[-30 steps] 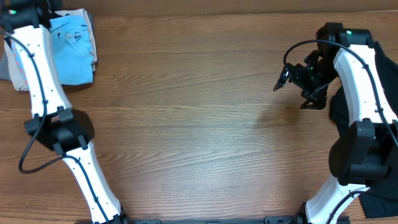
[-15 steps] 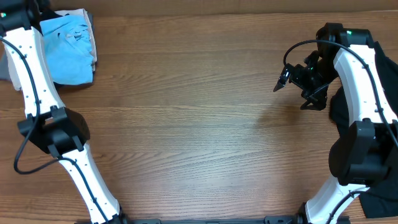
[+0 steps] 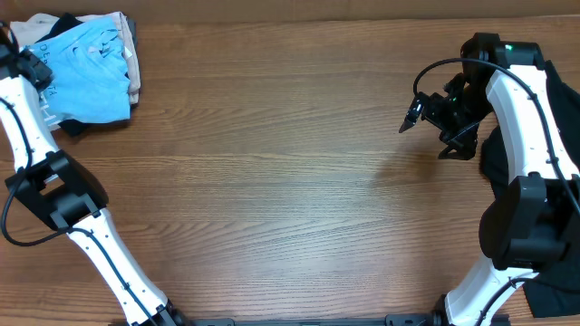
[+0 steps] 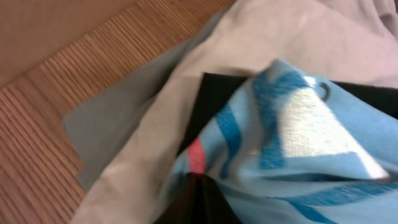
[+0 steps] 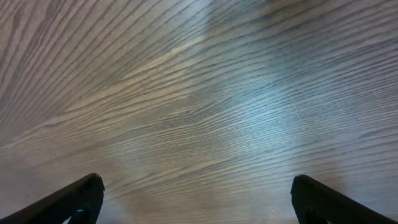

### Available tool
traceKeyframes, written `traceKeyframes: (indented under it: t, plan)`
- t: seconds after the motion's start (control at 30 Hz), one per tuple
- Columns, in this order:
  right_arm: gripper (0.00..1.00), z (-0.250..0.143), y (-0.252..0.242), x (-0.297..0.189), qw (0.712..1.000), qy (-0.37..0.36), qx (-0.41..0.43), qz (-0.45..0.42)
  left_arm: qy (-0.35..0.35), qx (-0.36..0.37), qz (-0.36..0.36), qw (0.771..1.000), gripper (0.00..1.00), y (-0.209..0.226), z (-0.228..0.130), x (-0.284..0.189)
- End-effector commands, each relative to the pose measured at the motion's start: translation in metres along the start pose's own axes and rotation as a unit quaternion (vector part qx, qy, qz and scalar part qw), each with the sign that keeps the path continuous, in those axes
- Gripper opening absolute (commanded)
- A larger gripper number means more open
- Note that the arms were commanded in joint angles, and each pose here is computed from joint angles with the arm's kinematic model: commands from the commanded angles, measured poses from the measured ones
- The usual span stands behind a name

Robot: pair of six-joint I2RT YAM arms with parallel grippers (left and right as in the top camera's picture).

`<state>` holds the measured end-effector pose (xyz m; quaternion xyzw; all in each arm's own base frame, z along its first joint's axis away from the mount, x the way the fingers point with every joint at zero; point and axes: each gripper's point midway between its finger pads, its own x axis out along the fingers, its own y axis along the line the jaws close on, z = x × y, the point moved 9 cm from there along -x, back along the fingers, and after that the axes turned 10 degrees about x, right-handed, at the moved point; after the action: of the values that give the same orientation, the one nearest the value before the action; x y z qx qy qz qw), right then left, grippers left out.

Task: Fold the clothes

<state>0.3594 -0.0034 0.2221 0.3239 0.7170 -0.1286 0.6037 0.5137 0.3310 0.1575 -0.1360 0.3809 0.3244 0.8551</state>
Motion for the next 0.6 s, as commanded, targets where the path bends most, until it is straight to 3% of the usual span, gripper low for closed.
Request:
traceKeyframes:
  t: [0.0,0.3,0.4,0.47,0.57]
  plan:
    - [1.00,-0.003,-0.001,-0.006,1.000,-0.011,0.007,0.003,-0.015,-0.003,-0.022,1.000,0.09,0.000,0.011,-0.013]
    - [1.00,0.002,0.003,-0.006,1.000,-0.027,0.001,0.013,-0.136,-0.044,-0.038,0.989,0.18,0.008,0.083,-0.143]
    - [1.00,0.003,0.005,-0.012,0.999,-0.044,-0.005,0.024,-0.166,-0.047,-0.055,0.983,0.31,0.010,0.098,-0.199]
    - [1.00,-0.001,0.007,-0.021,0.997,-0.061,-0.012,0.036,-0.182,-0.044,-0.081,0.979,0.47,0.010,0.103,-0.237]
    - [1.00,-0.014,0.007,-0.043,0.994,-0.093,-0.024,0.056,-0.189,-0.041,-0.131,0.972,0.97,0.008,0.103,-0.287]
